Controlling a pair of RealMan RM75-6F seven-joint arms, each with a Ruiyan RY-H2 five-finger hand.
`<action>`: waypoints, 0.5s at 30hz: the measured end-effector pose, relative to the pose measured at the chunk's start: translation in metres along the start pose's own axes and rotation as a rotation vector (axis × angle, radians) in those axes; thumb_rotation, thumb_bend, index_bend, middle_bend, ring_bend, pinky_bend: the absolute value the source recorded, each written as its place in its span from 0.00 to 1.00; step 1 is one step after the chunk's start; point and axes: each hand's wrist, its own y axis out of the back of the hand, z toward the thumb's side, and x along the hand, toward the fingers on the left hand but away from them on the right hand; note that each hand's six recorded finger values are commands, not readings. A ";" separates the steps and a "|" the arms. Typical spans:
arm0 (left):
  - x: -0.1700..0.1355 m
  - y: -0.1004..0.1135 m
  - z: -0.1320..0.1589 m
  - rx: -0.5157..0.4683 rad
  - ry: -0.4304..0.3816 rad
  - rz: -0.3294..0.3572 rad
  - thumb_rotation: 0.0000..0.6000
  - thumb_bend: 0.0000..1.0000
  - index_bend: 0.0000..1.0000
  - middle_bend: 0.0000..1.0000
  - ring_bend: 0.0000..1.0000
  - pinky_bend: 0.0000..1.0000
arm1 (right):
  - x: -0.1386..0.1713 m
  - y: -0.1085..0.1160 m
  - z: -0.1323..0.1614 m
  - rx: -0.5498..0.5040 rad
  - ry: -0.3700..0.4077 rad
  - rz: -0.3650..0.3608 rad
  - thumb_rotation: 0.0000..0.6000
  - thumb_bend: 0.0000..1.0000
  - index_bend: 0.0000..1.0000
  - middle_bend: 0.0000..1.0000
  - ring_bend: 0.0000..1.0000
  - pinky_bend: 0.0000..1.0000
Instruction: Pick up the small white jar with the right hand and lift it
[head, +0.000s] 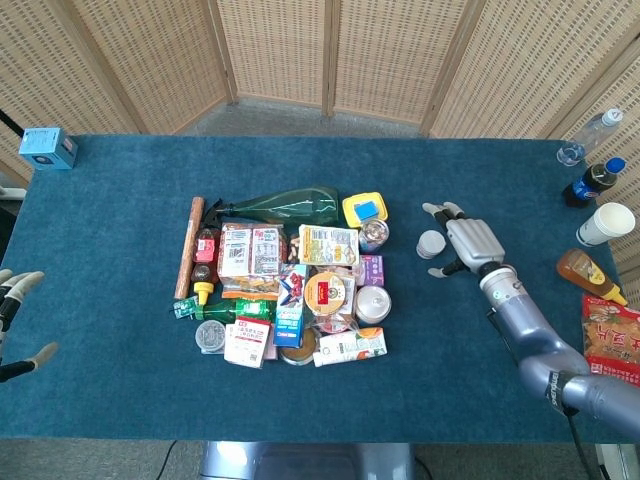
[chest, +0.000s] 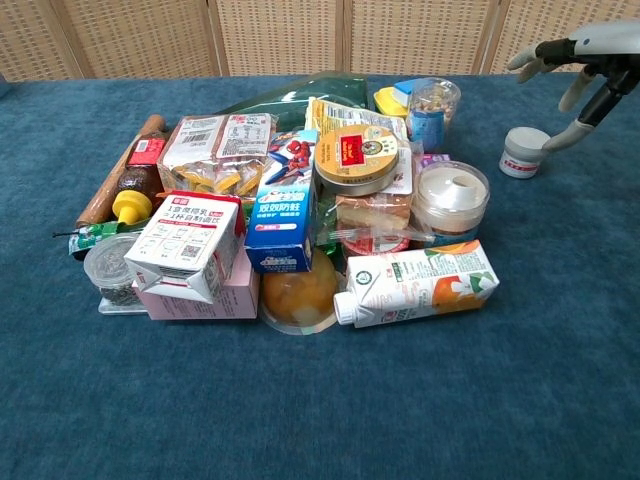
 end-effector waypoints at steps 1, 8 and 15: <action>0.000 0.000 0.000 0.001 0.002 -0.001 1.00 0.00 0.15 0.23 0.16 0.00 | -0.003 -0.001 -0.001 0.003 -0.005 0.006 1.00 0.11 0.00 0.13 0.01 0.30; -0.002 0.001 -0.002 0.003 0.011 0.004 1.00 0.00 0.15 0.23 0.16 0.00 | -0.016 0.000 -0.009 0.015 -0.034 0.025 1.00 0.11 0.00 0.14 0.02 0.30; -0.004 0.002 -0.005 0.004 0.021 0.010 1.00 0.00 0.15 0.24 0.16 0.00 | -0.026 -0.005 -0.017 0.016 -0.062 0.048 1.00 0.11 0.00 0.15 0.04 0.32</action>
